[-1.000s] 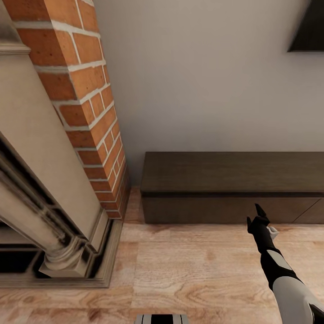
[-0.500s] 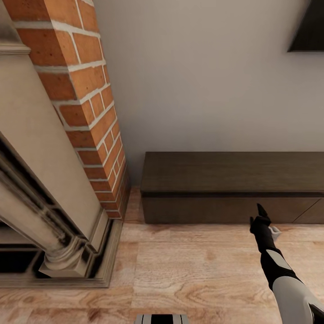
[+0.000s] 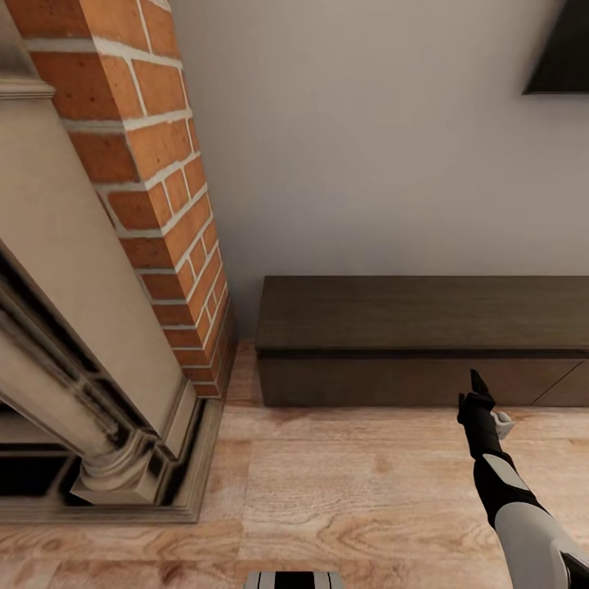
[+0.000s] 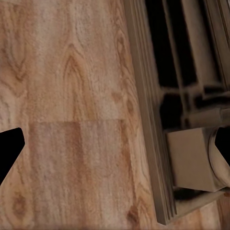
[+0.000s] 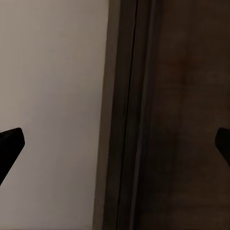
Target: Place each of the two pumpkins and all three candles from the living room inside a cabinet in the living room (use any cabinet), then make sure every cabinet is closed, and position the cauldron so it is next to a table in the living room.
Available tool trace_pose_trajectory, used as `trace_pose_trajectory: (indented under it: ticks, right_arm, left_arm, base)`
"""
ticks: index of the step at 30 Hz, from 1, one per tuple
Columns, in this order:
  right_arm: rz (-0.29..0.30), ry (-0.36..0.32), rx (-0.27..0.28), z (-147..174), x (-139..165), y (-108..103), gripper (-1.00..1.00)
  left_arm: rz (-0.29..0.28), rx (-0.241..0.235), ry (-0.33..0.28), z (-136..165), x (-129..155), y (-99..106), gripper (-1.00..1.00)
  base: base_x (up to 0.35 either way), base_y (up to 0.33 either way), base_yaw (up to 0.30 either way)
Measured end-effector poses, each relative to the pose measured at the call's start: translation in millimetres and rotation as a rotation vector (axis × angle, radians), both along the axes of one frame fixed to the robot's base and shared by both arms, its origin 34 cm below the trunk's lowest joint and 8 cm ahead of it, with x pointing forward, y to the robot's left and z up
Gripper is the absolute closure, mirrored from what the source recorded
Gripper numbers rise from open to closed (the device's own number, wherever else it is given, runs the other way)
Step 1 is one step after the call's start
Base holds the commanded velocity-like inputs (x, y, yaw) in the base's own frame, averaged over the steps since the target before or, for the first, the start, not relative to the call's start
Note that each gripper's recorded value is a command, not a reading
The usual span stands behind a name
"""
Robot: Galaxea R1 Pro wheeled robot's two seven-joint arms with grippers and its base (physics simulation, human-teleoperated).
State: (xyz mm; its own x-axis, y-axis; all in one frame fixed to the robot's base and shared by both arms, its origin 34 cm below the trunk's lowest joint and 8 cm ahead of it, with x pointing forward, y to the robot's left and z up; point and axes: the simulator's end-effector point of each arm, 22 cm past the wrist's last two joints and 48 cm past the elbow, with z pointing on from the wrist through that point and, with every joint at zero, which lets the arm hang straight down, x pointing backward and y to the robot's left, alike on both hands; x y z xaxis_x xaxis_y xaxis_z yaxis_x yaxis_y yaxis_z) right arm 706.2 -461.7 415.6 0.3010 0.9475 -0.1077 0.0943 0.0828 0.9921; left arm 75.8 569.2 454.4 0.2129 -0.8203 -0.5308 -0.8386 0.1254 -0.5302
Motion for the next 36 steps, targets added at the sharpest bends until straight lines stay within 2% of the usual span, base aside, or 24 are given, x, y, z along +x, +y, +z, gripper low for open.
trace_pose_trajectory:
  ticks: [9, 22, 31, 36]
  right_arm:
    - [0.039, 0.017, -0.024, -3.0, 3.2, 12.6, -1.0]
    - [0.025, 0.038, -0.042, -5.0, 2.2, 7.7, -1.0]
    - [0.109, 0.041, -0.047, -0.2, 13.5, 29.5, -1.0]
    - [0.129, 0.038, -0.028, -0.8, 14.4, 34.3, -1.0]
  left_arm:
    - [-0.001, -0.002, 0.003, -0.9, -0.4, -0.8, -1.0]
    - [-0.003, -0.024, -0.009, -3.0, 1.5, -4.4, -1.0]
    - [0.033, -0.047, 0.015, -16.0, -16.2, -8.1, -1.0]
    - [0.052, -0.067, 0.019, -23.2, -24.1, -11.8, -1.0]
  base:
    - [0.119, 0.066, 0.0]
    - [0.011, 0.007, 0.0]
    - [0.0, 0.0, 0.0]
    - [0.0, 0.0, 0.0]
